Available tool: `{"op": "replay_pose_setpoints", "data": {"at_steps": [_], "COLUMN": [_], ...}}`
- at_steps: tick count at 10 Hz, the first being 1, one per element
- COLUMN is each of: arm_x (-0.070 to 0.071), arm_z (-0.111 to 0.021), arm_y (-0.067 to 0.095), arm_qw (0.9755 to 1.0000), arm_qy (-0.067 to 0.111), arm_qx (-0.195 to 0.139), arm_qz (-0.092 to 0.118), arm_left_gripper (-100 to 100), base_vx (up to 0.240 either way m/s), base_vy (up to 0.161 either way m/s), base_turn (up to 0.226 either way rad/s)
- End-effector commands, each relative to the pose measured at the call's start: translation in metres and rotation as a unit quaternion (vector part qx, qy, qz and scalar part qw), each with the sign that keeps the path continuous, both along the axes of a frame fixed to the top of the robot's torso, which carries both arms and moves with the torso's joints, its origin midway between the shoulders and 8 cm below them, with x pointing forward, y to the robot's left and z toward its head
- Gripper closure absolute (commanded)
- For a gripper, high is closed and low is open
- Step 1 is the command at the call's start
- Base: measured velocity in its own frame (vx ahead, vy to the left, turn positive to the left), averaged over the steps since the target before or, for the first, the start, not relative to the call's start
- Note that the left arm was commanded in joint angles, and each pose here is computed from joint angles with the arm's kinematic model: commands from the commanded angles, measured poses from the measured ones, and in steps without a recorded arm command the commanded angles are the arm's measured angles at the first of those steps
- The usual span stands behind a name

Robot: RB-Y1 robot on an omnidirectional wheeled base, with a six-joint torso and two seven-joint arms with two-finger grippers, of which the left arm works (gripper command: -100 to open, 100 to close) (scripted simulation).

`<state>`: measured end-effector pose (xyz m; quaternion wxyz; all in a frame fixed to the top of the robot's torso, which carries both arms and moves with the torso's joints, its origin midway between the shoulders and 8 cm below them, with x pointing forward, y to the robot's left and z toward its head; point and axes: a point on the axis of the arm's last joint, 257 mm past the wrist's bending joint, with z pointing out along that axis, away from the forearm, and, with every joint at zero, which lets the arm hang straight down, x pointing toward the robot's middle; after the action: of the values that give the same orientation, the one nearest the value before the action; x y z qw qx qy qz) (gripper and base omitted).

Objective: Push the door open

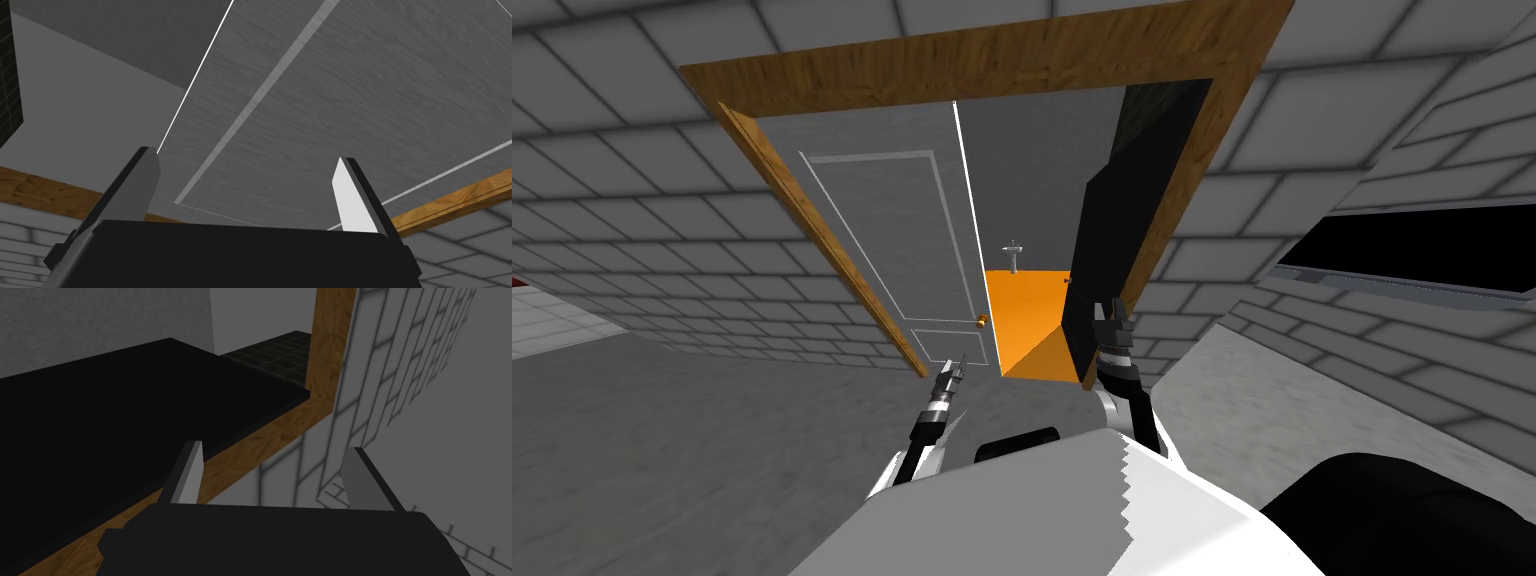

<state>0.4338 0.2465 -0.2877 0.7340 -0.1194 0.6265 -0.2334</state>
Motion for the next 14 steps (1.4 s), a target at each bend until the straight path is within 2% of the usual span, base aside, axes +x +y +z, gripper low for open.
{"op": "replay_pose_setpoints", "data": {"at_steps": [1,3,6,10,14], "arm_x": [-0.002,-0.003,-0.004,-0.007,-0.010], "arm_z": [-0.011,-0.024,-0.041,-0.062,-0.079], "arm_y": [-0.001,-0.002,-0.004,-0.006,-0.007], "arm_qw": [0.9996,0.9983,0.9949,0.9883,0.9807], "arm_qy": [0.005,0.012,0.021,0.031,0.039], "arm_qx": [0.026,0.057,0.098,0.149,0.191], "arm_qz": [-0.001,-0.002,-0.005,-0.010,-0.015], "arm_left_gripper": [-100,-100,-100,-100,-100], "base_vx": [0.108,0.093,0.092,0.090,0.095], "base_vy": [0.015,0.013,0.015,0.012,0.010], "base_turn": [-0.005,-0.001,-0.003,-0.002,-0.002]}}
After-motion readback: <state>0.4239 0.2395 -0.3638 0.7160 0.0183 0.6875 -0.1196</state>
